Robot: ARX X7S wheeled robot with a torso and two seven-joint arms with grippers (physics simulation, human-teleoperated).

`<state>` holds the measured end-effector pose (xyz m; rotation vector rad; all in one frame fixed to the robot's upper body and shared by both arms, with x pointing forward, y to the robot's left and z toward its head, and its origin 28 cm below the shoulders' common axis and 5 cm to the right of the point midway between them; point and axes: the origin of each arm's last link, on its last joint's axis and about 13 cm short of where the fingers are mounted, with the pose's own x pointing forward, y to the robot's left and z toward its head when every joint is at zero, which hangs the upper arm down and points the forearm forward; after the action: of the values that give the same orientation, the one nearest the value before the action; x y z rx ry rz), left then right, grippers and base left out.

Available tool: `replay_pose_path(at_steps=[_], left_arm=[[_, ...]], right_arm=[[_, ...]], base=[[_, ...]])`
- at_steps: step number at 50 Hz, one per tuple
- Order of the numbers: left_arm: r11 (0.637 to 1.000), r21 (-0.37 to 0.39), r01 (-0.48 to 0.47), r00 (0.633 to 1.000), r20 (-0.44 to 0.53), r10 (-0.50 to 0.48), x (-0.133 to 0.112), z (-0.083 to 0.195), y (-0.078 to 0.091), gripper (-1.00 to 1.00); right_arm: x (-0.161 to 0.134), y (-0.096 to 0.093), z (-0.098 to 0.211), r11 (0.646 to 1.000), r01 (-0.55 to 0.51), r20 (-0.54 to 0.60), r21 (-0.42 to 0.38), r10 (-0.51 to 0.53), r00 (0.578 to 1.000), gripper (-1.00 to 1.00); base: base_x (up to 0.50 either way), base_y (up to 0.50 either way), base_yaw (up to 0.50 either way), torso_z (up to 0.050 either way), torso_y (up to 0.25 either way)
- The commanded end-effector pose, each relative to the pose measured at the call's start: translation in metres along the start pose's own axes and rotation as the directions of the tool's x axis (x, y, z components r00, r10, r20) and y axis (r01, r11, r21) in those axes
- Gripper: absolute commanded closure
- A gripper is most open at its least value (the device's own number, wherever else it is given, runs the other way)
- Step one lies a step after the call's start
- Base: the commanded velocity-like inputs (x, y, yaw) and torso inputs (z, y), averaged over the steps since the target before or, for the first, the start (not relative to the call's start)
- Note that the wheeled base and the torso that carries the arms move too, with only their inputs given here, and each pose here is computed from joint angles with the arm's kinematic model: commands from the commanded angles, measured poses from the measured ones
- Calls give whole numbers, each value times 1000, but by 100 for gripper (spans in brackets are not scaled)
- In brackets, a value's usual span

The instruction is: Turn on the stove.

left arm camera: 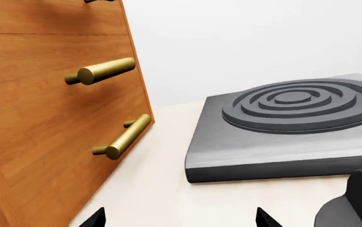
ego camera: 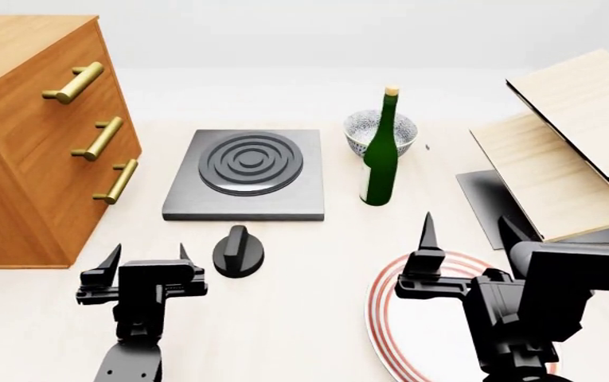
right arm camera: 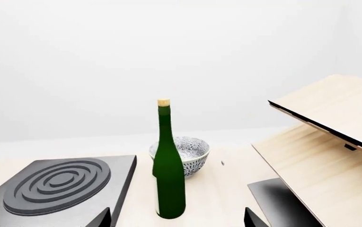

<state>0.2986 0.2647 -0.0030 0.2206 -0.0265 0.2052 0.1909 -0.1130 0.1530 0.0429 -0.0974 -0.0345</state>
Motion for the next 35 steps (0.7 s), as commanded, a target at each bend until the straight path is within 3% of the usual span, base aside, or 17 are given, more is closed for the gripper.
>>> replay_pose_path(at_steps=[1,8,23,35], left_arm=[[1000,-3,29,999,-21,-29,-4,-15,-16,-100],[999,-8,48,999,-19,-48,-1,-14,-28,-100],[983,-40,177,984,17,-176,6,15,-68,-100],[948,-71,311,950,14,-311,-19,29,-95,-100]], right_arm=[[-2,0,-1,1000,-3,-3,3,3,1000,-100],[-2,-1,-4,1000,1,-5,-2,-1,1000,-100],[-3,-4,-11,1000,13,-23,-1,-13,1000,-100],[-3,-7,-12,1000,20,-27,9,-20,999,-100]], base=[[0,0,0,0,0],[0,0,0,0,0],[0,0,0,0,0],[0,0,0,0,0]])
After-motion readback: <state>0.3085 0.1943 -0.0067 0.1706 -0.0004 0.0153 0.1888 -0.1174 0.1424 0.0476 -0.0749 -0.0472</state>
